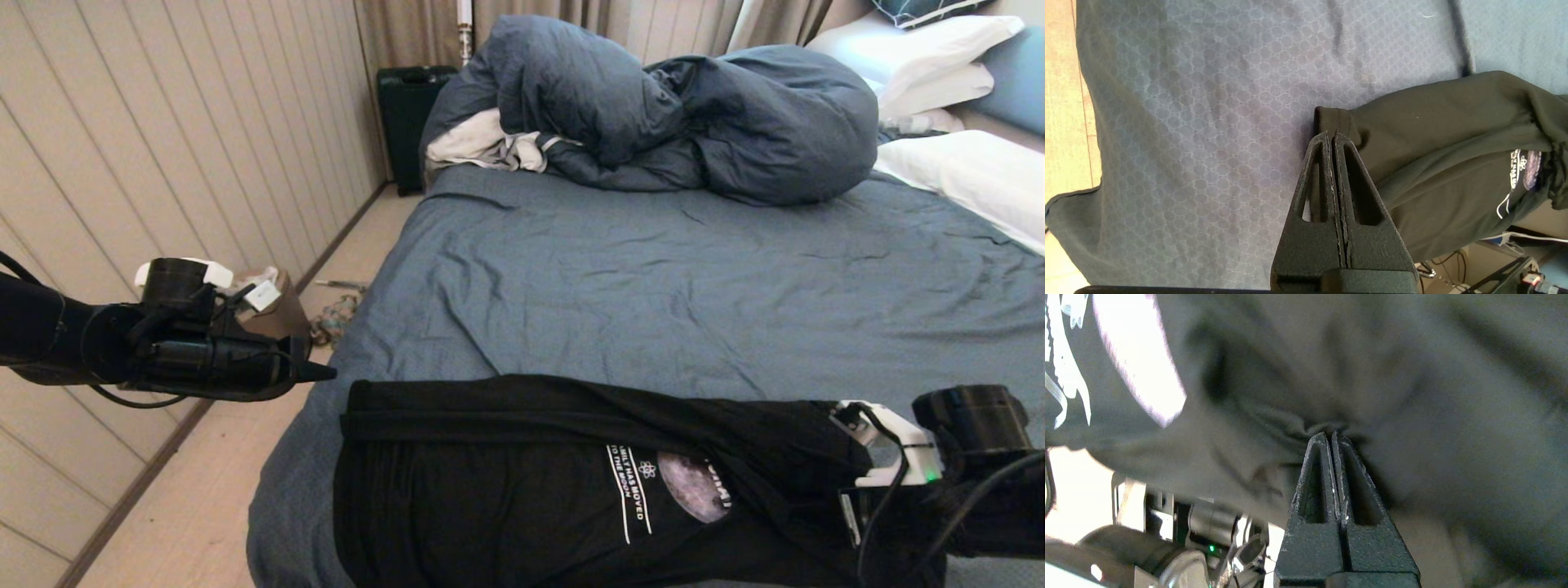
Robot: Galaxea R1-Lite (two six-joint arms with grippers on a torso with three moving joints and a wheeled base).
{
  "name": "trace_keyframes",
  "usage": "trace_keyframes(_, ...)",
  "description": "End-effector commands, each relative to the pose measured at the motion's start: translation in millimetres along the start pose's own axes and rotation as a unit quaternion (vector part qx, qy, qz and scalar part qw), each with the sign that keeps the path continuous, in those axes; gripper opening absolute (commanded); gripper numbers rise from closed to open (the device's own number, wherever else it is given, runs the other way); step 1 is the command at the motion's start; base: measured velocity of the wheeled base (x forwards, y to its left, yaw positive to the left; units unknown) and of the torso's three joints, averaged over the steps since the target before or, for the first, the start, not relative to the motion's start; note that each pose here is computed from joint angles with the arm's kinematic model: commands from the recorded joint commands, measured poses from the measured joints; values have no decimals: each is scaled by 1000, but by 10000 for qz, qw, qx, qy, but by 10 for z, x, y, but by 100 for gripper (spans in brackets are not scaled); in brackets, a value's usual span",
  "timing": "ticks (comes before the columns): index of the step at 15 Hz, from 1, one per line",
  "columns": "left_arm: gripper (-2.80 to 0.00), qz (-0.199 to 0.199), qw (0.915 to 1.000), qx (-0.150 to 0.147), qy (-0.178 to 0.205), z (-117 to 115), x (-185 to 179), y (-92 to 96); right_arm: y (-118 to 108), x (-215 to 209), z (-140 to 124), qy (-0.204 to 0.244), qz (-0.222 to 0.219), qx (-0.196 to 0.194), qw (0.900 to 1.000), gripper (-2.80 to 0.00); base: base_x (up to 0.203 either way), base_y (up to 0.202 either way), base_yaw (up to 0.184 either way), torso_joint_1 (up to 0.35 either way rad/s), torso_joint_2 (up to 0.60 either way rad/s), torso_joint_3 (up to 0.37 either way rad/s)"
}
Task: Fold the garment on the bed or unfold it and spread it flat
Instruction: Fold the black T-shirt
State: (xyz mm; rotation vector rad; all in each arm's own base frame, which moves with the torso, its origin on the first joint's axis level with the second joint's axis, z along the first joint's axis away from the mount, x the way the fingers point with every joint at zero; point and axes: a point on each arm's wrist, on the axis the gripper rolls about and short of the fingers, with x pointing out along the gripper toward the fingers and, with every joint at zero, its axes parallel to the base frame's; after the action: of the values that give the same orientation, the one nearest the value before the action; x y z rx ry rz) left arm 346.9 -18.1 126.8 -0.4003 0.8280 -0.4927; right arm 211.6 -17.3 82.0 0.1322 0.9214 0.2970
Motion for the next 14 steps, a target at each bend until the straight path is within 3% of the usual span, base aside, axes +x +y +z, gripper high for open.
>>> trace_keyframes(1, -280, -17, 10000, -11, 23, -5, 16, 2, 67, -135, -73, -166, 2, -92, 9998, -280, 0, 0, 0, 0, 0, 0)
trace_keyframes(8, -280, -17, 10000, -15, 29, -9, 17, 4, 245, -314, -370, -175, 123, -274, 9994, -280, 0, 0, 0, 0, 0, 0)
trace_keyframes(14, -280, -4, 10000, -5, 36, -13, 19, 7, 311, -561, -245, -777, 48, -365, 9963, -280, 0, 0, 0, 0, 0, 0)
